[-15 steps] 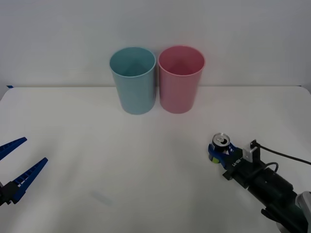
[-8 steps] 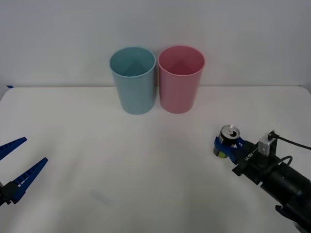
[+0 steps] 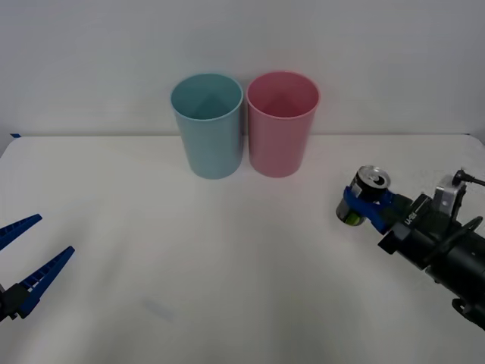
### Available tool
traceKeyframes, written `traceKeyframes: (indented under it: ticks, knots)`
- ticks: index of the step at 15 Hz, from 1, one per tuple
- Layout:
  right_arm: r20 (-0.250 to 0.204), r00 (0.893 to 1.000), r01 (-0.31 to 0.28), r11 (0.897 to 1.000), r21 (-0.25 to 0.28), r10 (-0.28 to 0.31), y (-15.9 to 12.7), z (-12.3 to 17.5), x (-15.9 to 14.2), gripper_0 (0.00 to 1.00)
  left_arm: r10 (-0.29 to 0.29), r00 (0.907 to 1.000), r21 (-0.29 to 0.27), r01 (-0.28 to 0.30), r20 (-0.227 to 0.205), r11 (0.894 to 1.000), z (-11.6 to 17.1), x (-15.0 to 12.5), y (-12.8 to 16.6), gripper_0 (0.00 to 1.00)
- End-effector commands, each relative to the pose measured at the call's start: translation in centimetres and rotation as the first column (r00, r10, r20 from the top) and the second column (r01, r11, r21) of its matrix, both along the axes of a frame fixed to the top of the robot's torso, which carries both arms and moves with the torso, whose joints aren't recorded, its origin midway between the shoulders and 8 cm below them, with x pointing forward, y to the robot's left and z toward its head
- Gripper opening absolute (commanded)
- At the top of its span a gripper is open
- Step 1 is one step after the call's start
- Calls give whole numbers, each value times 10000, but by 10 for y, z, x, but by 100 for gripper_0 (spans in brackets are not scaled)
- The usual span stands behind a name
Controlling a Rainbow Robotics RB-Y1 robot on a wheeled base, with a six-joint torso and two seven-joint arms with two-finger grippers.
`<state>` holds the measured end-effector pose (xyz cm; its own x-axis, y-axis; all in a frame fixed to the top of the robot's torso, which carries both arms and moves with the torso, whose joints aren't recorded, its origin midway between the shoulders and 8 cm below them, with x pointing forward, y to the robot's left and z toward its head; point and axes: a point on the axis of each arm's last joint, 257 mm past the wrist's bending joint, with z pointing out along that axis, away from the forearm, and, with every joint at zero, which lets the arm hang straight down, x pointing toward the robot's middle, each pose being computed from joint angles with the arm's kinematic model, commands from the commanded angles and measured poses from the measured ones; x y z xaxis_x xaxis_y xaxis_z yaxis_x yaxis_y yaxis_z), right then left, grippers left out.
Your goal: Grasp the object on the table and drop it into the matching bin: aluminum can to the light blue bin, PET bottle to the pink bin.
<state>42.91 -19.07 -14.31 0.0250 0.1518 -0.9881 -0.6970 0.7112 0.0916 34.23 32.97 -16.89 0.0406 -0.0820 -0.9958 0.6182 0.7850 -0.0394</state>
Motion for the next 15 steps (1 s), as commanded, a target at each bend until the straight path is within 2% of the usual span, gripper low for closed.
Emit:
traceKeyframes:
  ticks: [1,4,8,13,15]
  knots:
    - [146,9993,-350,9982,477,344,9,35,-3,0,0,10000,0,0,0,10000,0,0,0,100]
    - [252,9972,-725,9936,864,706,17,67,-3,0,0,10000,0,0,0,10000,0,0,0,100]
    - [698,9886,-1401,9843,1071,1331,37,110,6,0,0,10000,0,0,0,10000,0,0,0,100]
    - [1344,9791,-1616,9850,610,1524,74,144,28,0,0,10000,0,0,0,10000,0,0,0,100]
    - [1620,9730,-1695,9854,187,1643,90,153,42,0,0,10000,0,0,0,10000,0,0,0,100]
